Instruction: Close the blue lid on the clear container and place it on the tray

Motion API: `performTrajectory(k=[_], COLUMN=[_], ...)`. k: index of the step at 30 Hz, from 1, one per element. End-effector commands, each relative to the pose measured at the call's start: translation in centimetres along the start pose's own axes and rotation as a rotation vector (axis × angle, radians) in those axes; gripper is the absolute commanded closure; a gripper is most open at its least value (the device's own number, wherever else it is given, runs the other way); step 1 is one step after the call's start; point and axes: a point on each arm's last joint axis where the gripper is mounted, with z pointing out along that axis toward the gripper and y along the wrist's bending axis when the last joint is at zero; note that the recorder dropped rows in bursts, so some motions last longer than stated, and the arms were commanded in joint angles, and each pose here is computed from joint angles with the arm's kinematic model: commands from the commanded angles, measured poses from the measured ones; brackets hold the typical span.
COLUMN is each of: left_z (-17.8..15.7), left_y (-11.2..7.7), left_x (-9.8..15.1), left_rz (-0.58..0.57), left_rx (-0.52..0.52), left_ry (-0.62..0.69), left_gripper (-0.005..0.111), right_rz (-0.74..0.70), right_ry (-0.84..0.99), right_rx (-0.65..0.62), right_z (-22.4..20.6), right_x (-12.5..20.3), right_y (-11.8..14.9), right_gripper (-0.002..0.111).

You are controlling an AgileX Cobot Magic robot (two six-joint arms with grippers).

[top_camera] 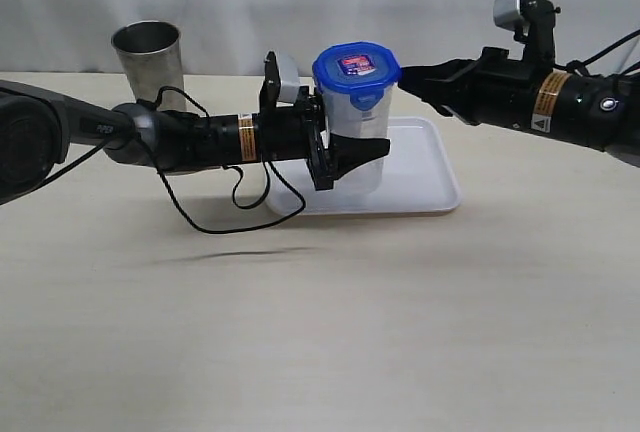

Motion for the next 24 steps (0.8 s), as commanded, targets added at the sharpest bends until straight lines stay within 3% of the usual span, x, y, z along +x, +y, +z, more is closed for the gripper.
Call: performTrajectory(k=[1,12,16,19,24], left_z=[0.1,0.1,0.1,0.0,0.5], left_y=[-0.2,0.5,0.8,1.8,3.0], left_x=[-0.9,0.3,0.6,-0.1,-1.4], left_rz=[0.029,0.037,0.059,0.030,0.044], left_rx=[0.030,-0.044,-0.081,-0.183,-0.217], left_ry=[-0.004,0.111,0.068,0.005,0.004], left_gripper=[0.107,0.107,0.107,0.107,0.107], right_rz=[-0.020,-0.042,-0.054,-0.056,-0.056], right_ry=[0.024,0.012,0.002,0.001,0.001], right_rx=[0.052,0.052,0.034,0.032,0.032], right_z=[0.1,-0.1,-0.1,-0.1,-0.1], right_x=[0.1,-0.3,-0.4,-0.4,-0.4], right_y=[-0.5,-0.3,-0.1,-0.1,-0.1], right_gripper=[0.104,0.104,0.104,0.104,0.104])
